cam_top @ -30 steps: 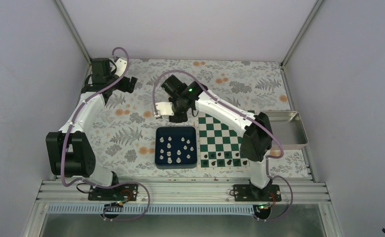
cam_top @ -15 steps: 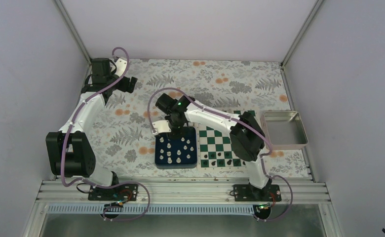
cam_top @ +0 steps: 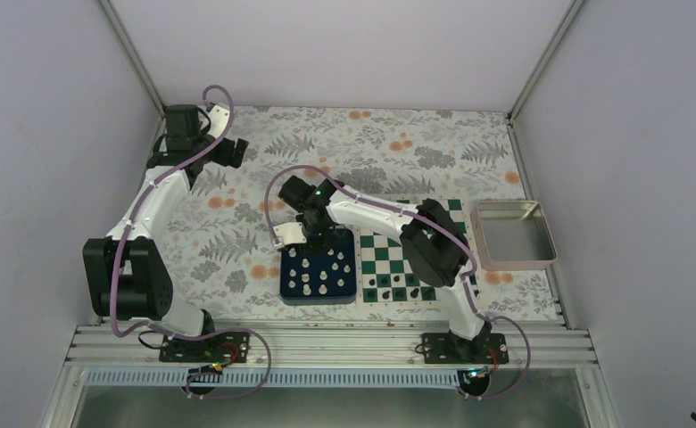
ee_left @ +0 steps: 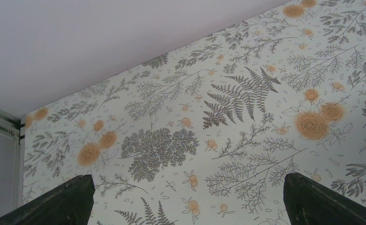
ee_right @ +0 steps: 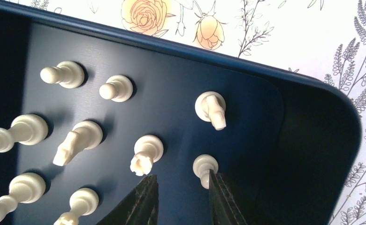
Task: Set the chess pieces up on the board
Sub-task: Pick up the chess piece from the storage box.
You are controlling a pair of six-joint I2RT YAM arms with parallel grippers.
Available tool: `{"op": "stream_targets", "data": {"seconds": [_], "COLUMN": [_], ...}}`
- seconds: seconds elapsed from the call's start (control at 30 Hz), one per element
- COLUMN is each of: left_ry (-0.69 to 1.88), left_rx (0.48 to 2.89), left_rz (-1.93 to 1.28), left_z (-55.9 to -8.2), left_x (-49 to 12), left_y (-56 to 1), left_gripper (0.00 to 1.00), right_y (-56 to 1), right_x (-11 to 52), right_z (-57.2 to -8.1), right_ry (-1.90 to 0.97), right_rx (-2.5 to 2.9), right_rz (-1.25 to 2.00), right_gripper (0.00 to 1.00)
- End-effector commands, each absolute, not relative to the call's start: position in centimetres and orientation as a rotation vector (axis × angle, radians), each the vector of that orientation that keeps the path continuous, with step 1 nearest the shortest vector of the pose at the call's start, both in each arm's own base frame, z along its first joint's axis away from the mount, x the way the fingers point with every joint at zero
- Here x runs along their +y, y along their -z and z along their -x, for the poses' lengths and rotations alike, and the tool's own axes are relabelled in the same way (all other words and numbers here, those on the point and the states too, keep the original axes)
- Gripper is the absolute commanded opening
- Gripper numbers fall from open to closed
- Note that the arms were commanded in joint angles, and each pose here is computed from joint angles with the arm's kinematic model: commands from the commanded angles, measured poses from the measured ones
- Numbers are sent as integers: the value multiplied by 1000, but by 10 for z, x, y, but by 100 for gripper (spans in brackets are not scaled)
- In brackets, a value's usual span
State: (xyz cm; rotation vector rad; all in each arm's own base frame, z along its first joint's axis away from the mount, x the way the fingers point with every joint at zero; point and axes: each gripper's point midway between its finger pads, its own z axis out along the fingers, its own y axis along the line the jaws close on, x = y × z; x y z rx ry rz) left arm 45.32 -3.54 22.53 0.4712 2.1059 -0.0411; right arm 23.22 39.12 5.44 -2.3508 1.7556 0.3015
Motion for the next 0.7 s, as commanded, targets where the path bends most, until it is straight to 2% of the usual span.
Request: {"op": "stream_targets", "data": {"seconds": [0.0, 0.4, 0.67], "left_ry": [38, 40, 46], "left_rx": [2082, 2085, 2084], "left_rz": [-483, -488, -494], "left_z": [-453, -452, -451], "left_x": [-36, -36, -37], "left_y": [-231, -229, -228], "left_gripper": [100, 100, 100], "right_y": [-40, -20, -15], "right_x": [395, 388, 390], "right_z": [-232, -240, -243], "right_ry": [-296, -211, -214], "right_rx": [1755, 1780, 1788], "right_rz": [2357, 2360, 2358], "right_gripper": [30, 29, 20]}}
